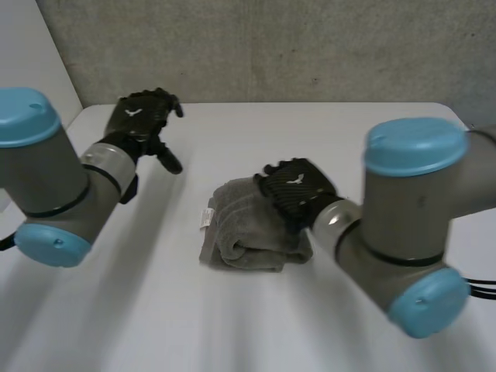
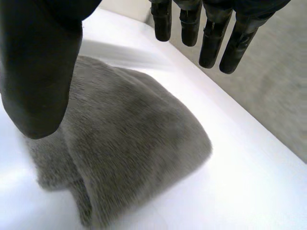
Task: Fold the towel.
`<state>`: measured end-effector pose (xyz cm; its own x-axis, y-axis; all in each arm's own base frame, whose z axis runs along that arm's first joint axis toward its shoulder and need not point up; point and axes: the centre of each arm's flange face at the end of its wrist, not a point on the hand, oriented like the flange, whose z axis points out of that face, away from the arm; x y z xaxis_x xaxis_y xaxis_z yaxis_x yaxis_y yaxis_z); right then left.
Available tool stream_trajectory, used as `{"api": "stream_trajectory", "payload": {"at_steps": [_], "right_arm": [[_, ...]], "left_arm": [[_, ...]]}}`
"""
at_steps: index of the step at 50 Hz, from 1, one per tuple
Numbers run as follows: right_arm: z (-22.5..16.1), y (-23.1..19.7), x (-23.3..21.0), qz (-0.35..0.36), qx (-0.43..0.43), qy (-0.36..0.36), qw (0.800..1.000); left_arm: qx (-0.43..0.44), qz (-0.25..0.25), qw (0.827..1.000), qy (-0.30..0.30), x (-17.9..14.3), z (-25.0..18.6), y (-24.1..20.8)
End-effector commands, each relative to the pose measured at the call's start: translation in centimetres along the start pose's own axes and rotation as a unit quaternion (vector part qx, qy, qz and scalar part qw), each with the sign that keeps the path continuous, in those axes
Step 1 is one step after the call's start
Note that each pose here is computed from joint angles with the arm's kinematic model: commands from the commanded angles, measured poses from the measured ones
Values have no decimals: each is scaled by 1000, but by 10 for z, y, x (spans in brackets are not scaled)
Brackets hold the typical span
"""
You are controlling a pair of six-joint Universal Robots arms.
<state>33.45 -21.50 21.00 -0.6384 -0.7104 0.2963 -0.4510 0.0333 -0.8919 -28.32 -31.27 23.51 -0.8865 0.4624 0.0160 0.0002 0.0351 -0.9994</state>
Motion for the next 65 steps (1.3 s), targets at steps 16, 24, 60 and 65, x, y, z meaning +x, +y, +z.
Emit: {"api": "stream_trajectory", "payload": {"at_steps": [16, 24, 60, 65], "right_arm": [[51, 60, 42, 184, -32, 1, 982], [64, 77, 34, 183, -52, -2, 982], [-18, -64, 132, 135, 92, 237, 958], [-17, -61, 133, 137, 88, 238, 957]], "left_arm": [[-139, -15, 987, 82, 72, -11, 101], [-162, -13, 984, 76, 68, -15, 114], [9, -14, 994, -107, -17, -31, -88], [9, -14, 994, -108, -18, -31, -89]]}}
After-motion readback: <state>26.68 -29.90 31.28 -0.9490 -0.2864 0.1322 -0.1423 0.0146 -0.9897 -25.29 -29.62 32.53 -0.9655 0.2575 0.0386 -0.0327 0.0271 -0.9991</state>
